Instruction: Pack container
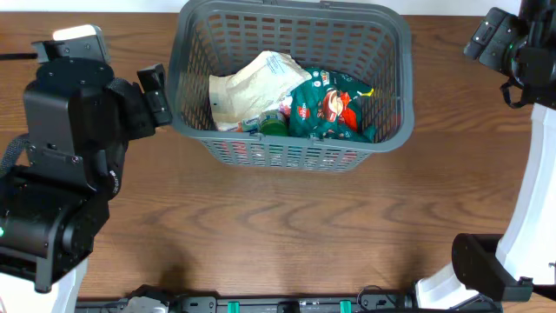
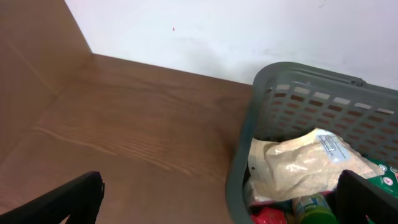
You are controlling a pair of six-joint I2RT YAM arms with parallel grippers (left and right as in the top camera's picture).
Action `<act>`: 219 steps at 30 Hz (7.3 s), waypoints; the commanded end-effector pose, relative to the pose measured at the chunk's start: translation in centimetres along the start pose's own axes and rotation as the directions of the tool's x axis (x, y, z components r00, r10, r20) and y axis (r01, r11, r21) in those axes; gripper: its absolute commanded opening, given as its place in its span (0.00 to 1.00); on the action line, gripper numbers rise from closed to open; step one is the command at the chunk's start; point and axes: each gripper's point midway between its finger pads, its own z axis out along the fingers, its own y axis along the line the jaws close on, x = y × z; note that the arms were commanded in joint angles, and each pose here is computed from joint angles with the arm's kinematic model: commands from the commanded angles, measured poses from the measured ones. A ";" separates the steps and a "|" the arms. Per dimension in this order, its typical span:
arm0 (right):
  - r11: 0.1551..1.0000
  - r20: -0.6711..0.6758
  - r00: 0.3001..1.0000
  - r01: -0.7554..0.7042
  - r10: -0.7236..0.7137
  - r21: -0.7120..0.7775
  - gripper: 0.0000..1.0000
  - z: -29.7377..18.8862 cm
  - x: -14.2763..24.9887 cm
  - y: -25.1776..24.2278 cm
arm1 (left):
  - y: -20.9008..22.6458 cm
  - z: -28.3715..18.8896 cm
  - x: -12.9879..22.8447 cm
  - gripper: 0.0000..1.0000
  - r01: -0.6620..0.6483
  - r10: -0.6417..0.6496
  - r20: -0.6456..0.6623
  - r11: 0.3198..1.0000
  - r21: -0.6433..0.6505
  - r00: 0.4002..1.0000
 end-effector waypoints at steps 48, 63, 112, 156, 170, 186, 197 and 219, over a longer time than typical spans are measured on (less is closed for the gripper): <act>1.000 0.016 1.000 -0.022 0.022 0.014 0.99 -0.3 -0.3 -0.5 | 7.6 1.7 19.0 0.99 0.233 -0.233 0.138 0.972 0.019 0.963; 1.000 0.016 1.000 -0.022 0.022 0.014 0.99 -0.3 -0.3 -0.5 | 6.6 5.2 26.0 0.99 0.220 -0.225 0.065 0.972 0.079 0.972; 1.000 0.016 1.000 -0.022 0.022 0.014 0.99 -0.3 -0.3 -0.5 | 5.5 9.6 34.7 0.99 -0.058 0.066 -0.058 0.990 0.132 0.996; 1.000 0.016 1.000 -0.022 0.022 0.014 0.99 -0.3 -0.3 -0.5 | 5.6 10.2 29.0 0.99 -0.323 0.310 0.224 0.946 0.021 0.924; 1.000 0.016 1.000 -0.022 0.022 0.014 0.99 -0.3 -0.3 -0.5 | 5.4 10.2 26.6 0.99 -0.221 0.201 0.348 0.975 0.018 0.916; 1.000 0.016 1.000 -0.022 0.022 0.014 0.99 -0.3 -0.3 -0.5 | 5.3 10.2 25.5 0.99 -0.171 0.145 0.427 0.985 0.024 0.893; 1.000 0.016 1.000 -0.022 0.022 0.014 0.99 -0.3 -0.3 -0.5 | 5.6 10.2 25.4 0.99 -0.111 0.087 0.424 0.993 0.034 0.901; 1.000 0.016 1.000 -0.022 0.022 0.014 0.99 -0.3 -0.3 -0.5 | 6.0 10.4 25.8 0.99 -0.014 -0.008 0.404 0.999 0.052 0.915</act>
